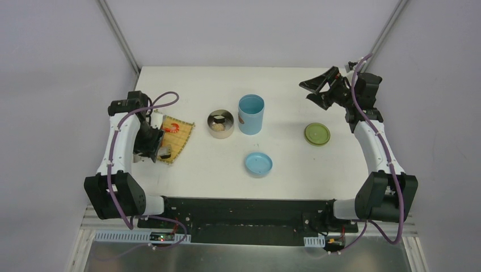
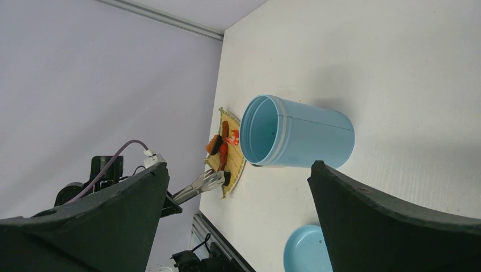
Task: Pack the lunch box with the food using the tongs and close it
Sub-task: Pick up the fake food from the plate.
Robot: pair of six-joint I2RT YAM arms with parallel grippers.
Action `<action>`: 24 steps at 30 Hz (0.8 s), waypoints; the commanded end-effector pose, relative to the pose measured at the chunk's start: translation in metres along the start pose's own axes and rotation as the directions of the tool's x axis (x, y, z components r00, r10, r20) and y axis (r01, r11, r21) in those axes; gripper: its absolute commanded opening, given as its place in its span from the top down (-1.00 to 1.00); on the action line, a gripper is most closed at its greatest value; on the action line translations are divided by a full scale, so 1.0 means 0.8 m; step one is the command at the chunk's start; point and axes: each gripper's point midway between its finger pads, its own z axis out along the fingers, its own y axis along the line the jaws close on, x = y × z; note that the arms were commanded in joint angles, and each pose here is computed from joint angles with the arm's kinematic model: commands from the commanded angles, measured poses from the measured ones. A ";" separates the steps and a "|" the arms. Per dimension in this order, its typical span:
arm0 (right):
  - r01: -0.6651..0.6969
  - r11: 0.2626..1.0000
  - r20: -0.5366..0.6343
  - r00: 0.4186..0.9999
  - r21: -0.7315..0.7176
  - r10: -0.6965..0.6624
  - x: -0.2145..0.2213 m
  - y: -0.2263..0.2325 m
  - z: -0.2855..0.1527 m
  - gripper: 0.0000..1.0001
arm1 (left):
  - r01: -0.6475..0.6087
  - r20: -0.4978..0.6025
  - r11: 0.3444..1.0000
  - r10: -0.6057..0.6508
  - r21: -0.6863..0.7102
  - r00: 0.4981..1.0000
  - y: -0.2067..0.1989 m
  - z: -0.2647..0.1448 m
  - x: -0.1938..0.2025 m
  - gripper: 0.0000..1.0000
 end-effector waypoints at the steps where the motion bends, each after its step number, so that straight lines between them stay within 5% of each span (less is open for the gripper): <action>1: 0.057 0.998 0.021 0.998 -0.040 -0.056 -0.005 0.020 -0.005 -0.98 | 0.006 -0.012 1.000 -0.006 -0.002 1.000 -0.001 0.002 -0.001 0.08; 10: 0.065 0.997 0.023 0.998 -0.045 -0.064 -0.005 0.023 -0.007 -0.98 | 0.006 -0.040 1.000 -0.007 -0.026 0.999 0.006 0.007 -0.005 0.18; 24: 0.065 0.997 0.024 0.998 -0.045 -0.064 -0.007 0.023 -0.007 -0.98 | -0.009 -0.073 1.000 0.008 -0.018 0.997 0.001 0.010 0.004 0.06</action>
